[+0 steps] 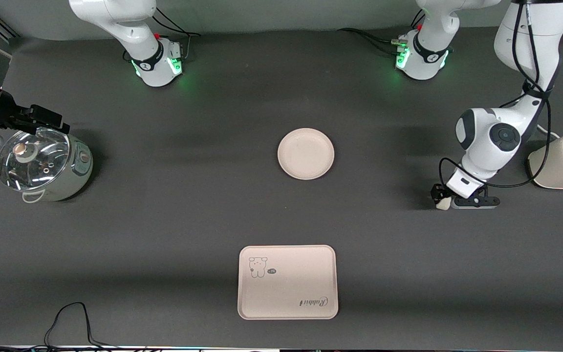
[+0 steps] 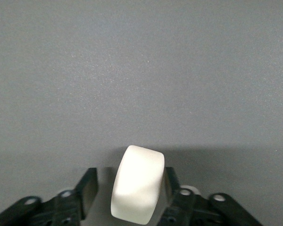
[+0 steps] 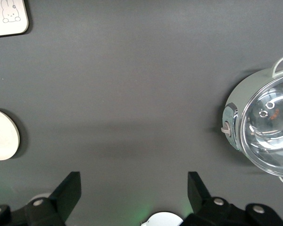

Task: Place bun in plate and plate on tray
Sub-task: 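Lower the left gripper onto the white bun and close on it, then carry the bun to the plate while the right gripper moves out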

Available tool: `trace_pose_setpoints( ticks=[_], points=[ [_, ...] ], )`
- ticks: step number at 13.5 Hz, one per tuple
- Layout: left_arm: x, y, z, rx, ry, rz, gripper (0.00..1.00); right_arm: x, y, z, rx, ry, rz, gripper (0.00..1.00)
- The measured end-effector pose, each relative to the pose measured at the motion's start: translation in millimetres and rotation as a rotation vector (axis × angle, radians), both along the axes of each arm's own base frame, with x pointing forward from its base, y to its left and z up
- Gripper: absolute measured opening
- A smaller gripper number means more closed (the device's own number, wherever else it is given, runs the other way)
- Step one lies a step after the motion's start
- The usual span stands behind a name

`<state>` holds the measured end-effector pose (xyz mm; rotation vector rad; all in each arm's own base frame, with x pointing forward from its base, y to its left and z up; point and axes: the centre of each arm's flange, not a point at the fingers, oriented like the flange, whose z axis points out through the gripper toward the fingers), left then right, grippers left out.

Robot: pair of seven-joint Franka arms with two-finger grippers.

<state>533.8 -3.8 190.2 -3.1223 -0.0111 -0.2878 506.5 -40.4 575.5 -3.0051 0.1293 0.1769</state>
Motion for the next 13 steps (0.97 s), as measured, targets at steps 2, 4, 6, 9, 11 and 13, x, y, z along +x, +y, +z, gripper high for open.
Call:
trace_pose_setpoints(
  ticks=[2,4,6,9,11,13],
  points=[
    [-0.1,-3.6,0.1,-0.002,-0.001,-0.006,0.35,-0.9,2.9,-2.3,0.0,0.006,0.006,1.0],
    [0.8,-7.2,1.7,-0.005,-0.005,-0.011,0.19,-5.3,10.6,-8.4,0.003,0.022,0.02,1.0],
    [2.7,-11.9,10.2,-0.006,-0.011,-0.019,0.19,-13.8,23.6,-12.0,0.006,0.031,0.046,1.0],
    [9.1,-17.2,48.8,0.0,0.033,-0.026,0.2,-23.0,27.1,-11.7,0.009,0.031,0.053,1.0],
    [14.9,-22.5,96.8,0.006,0.086,-0.025,0.21,-21.9,29.5,-13.2,0.008,0.019,0.057,1.0],
    [19.8,-39.8,158.6,0.002,0.157,-0.005,0.22,-16.9,43.2,-17.7,0.005,-0.017,0.079,1.0]
  ],
)
